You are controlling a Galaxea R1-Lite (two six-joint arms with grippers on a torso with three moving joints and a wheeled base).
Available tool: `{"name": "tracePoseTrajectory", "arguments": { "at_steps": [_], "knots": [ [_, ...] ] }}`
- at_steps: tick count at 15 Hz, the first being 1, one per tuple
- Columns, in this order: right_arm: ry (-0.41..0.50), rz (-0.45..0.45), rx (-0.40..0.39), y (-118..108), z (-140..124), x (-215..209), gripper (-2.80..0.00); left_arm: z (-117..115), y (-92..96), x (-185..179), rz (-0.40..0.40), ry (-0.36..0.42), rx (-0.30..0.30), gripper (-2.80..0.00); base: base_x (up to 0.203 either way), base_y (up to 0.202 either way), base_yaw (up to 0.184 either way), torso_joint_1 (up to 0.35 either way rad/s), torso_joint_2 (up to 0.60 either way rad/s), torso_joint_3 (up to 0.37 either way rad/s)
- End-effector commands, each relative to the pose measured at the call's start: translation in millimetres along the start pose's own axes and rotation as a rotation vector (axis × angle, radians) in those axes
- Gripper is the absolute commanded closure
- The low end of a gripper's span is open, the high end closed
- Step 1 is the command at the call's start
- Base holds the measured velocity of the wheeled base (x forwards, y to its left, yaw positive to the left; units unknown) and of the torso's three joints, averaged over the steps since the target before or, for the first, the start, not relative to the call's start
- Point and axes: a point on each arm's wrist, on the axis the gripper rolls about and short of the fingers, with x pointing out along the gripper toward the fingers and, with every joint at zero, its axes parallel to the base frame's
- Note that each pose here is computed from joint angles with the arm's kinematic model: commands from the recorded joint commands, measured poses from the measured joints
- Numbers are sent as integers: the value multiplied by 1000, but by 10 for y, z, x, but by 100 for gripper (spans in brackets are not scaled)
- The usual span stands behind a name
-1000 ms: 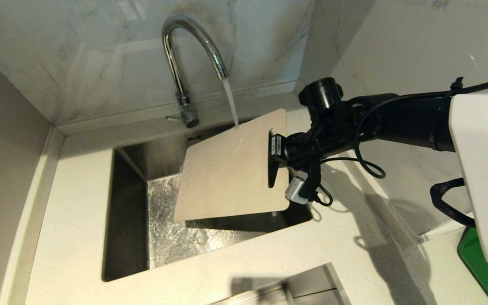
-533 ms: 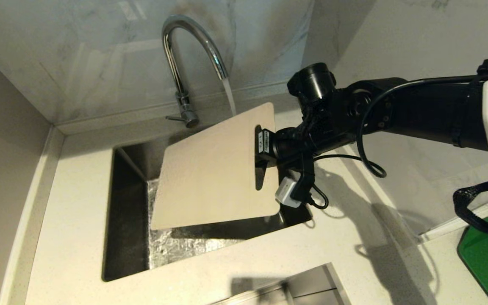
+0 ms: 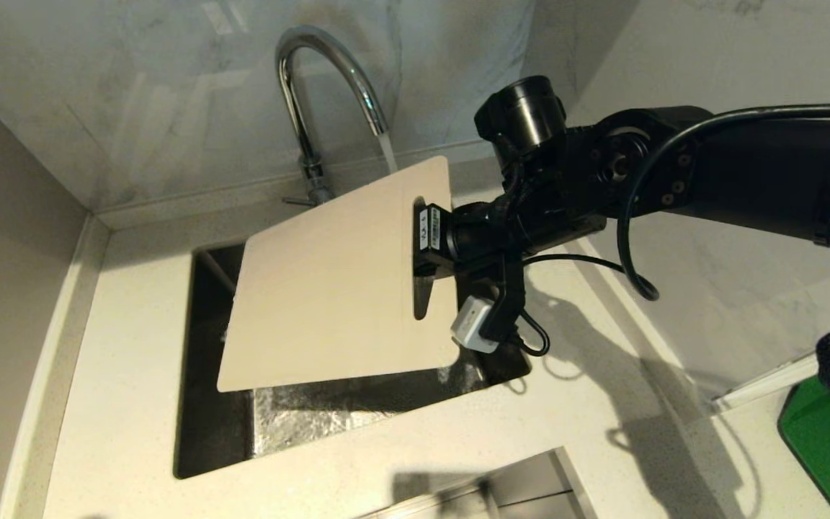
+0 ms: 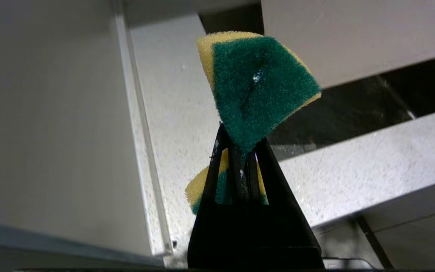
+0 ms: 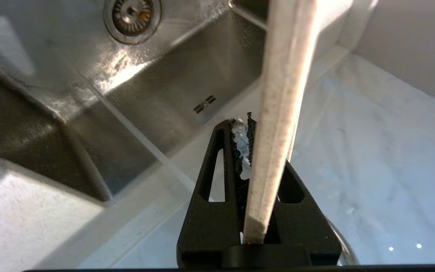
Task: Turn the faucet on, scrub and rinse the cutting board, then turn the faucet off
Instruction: Scrub the cutting board underwater
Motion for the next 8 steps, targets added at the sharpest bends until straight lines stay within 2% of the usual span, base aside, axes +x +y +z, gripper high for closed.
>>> {"name": "tracePoseTrajectory", "arguments": {
  "at_steps": [1,5,8],
  "knots": [
    [11,-12,-23,-53,-2,-78,0,493,7,79,4,8,4,0,0,0,0,0,0,0],
    [15,-21,-31,-100,5,-97,0,1358,19,598,47,54,39,0,0,0,0,0,0,0],
    [21,-31,-17,-139,8,-129,0,1780,21,1164,68,92,51,0,0,0,0,0,0,0]
  ]
}}
